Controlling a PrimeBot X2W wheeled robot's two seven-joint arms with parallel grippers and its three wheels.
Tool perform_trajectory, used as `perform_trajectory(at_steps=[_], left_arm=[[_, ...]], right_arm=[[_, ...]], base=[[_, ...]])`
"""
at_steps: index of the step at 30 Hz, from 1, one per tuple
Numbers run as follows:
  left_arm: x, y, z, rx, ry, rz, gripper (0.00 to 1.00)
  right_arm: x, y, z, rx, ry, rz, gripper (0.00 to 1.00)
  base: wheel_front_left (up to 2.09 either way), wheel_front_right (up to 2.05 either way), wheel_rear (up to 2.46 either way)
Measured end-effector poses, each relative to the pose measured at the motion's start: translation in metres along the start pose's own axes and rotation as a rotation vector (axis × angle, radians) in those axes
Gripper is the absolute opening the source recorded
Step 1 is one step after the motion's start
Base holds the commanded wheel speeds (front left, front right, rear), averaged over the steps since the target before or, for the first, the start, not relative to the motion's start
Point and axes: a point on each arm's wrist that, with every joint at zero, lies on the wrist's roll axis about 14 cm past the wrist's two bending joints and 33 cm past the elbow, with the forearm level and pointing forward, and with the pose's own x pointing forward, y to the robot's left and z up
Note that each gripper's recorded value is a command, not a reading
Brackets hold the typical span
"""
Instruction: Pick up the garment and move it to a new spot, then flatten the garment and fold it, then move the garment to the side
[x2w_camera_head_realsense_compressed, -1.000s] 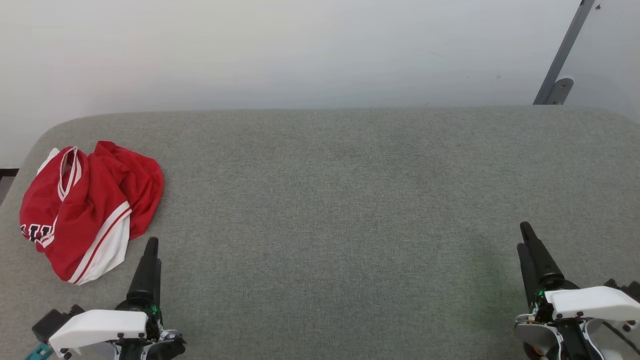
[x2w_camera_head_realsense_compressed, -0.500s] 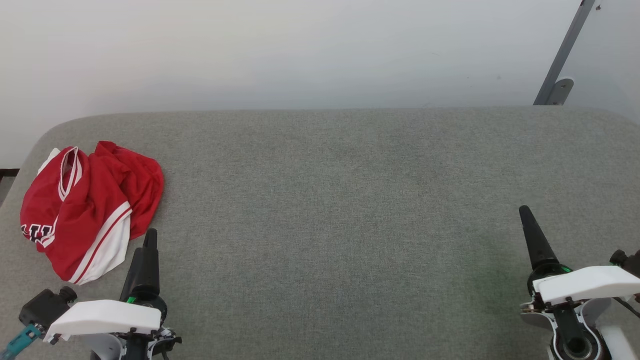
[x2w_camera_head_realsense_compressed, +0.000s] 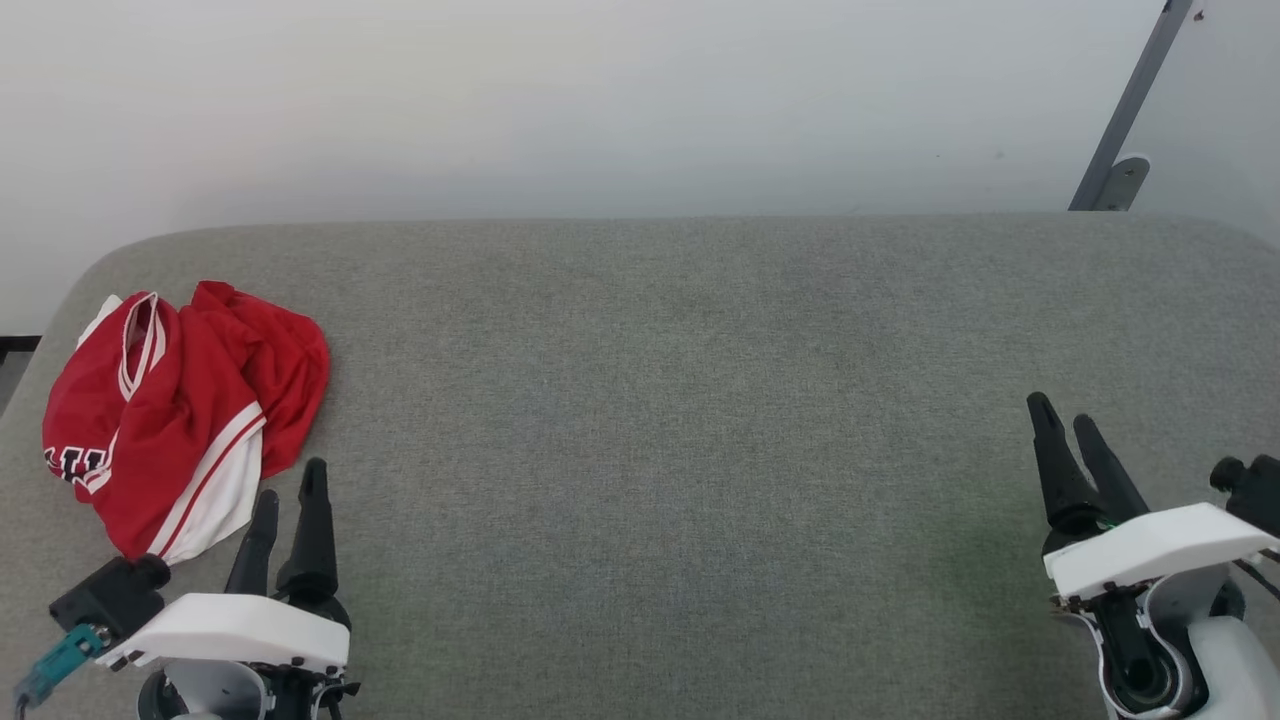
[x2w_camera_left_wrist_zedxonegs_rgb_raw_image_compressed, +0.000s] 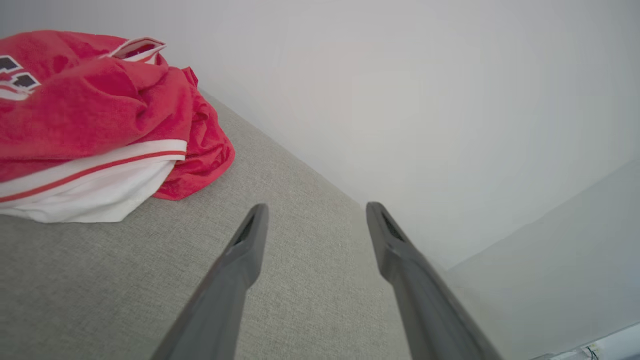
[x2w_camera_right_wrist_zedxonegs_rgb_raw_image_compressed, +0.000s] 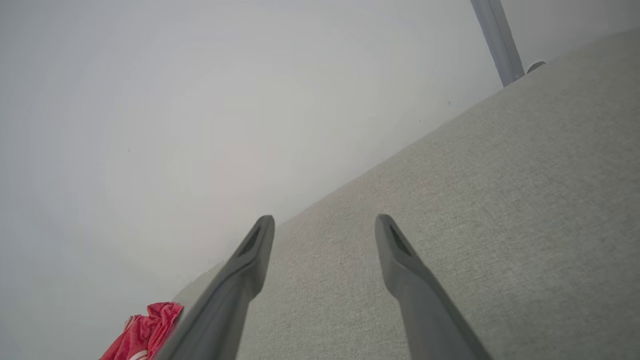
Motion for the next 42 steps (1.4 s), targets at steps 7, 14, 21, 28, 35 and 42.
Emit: perform_trajectory(at_steps=[7, 14, 21, 28, 35, 42], left_arm=[[-0.001, 0.003, -0.001, 0.136, 0.008, 0.001, 1.0], [-0.002, 0.0, -0.003, 0.233, 0.01, -0.01, 1.0], [-0.003, 0.001, -0.003, 0.309, 0.007, -0.017, 1.0], [-0.003, 0.001, -0.001, 0.392, 0.0, -0.025, 1.0], [-0.001, -0.001, 0.0, 0.456, -0.01, -0.04, 1.0], [0.002, -0.001, -0.002, 0.503, -0.011, -0.048, 1.0]], right_arm=[[0.002, 0.001, 0.002, -0.135, -0.004, 0.013, 1.0], [0.007, 0.006, 0.005, -0.253, -0.012, 0.035, 1.0], [0.011, 0.011, 0.01, -0.34, -0.025, 0.056, 1.0], [0.012, 0.012, 0.011, -0.434, -0.03, 0.069, 1.0], [0.015, 0.016, 0.016, -0.516, -0.046, 0.087, 1.0], [0.017, 0.016, 0.019, -0.587, -0.056, 0.097, 1.0]], base=[[0.0, 0.0, 0.0], [0.0, 0.0, 0.0], [0.0, 0.0, 0.0], [0.0, 0.0, 0.0], [0.0, 0.0, 0.0], [0.0, 0.0, 0.0]])
